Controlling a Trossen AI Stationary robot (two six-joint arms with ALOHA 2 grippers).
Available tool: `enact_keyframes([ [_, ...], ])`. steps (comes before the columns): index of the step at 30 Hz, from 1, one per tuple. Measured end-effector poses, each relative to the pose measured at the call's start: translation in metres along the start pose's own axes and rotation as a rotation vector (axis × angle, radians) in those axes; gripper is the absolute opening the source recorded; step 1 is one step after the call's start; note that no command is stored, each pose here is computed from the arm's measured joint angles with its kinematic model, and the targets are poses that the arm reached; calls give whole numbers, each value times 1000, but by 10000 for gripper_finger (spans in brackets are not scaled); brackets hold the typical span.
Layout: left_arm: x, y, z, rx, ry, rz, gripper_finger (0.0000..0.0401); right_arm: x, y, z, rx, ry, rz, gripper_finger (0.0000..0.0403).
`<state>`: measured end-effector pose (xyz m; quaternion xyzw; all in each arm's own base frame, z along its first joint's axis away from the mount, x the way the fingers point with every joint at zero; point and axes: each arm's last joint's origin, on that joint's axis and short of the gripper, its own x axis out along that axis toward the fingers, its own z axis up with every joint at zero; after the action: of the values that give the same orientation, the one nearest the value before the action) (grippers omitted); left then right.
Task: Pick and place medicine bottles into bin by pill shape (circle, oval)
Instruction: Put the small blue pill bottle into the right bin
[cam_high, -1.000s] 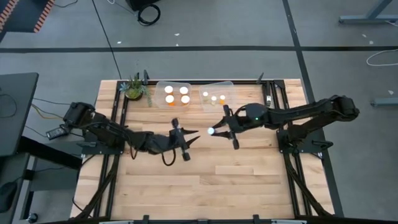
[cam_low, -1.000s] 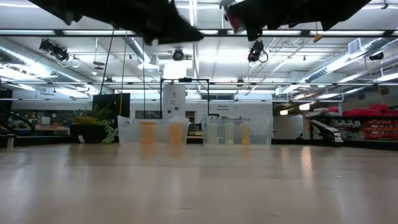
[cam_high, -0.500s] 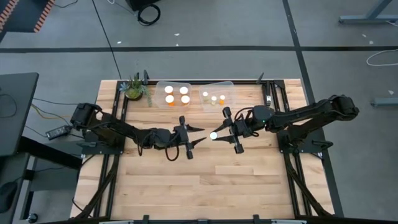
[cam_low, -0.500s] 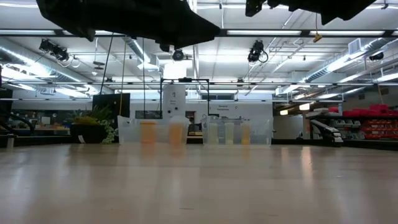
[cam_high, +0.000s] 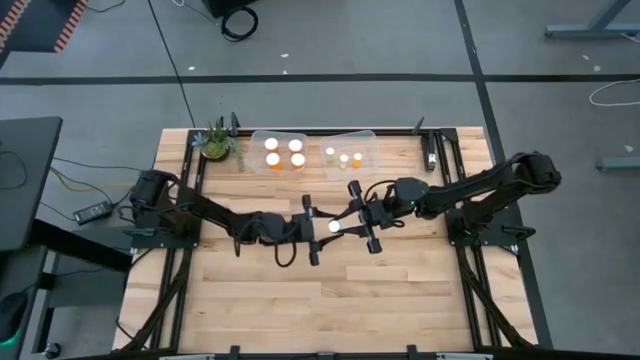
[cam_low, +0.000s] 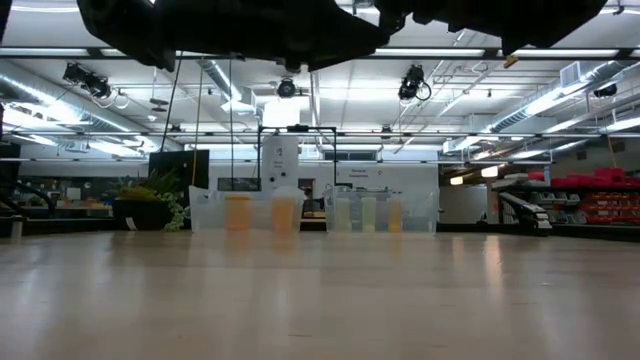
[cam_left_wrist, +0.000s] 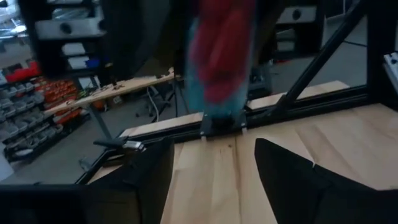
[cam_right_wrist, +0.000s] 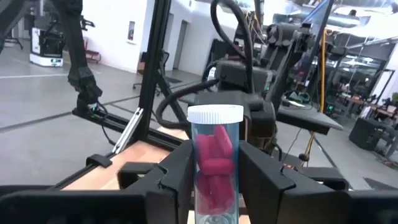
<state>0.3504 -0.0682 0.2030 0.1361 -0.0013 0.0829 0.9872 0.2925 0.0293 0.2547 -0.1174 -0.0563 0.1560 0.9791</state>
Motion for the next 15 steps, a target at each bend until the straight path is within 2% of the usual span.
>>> enact_keyframes([
  [15,3,-6,6,-9,-32,-9,198,3,3,-6,5,22,35,122],
])
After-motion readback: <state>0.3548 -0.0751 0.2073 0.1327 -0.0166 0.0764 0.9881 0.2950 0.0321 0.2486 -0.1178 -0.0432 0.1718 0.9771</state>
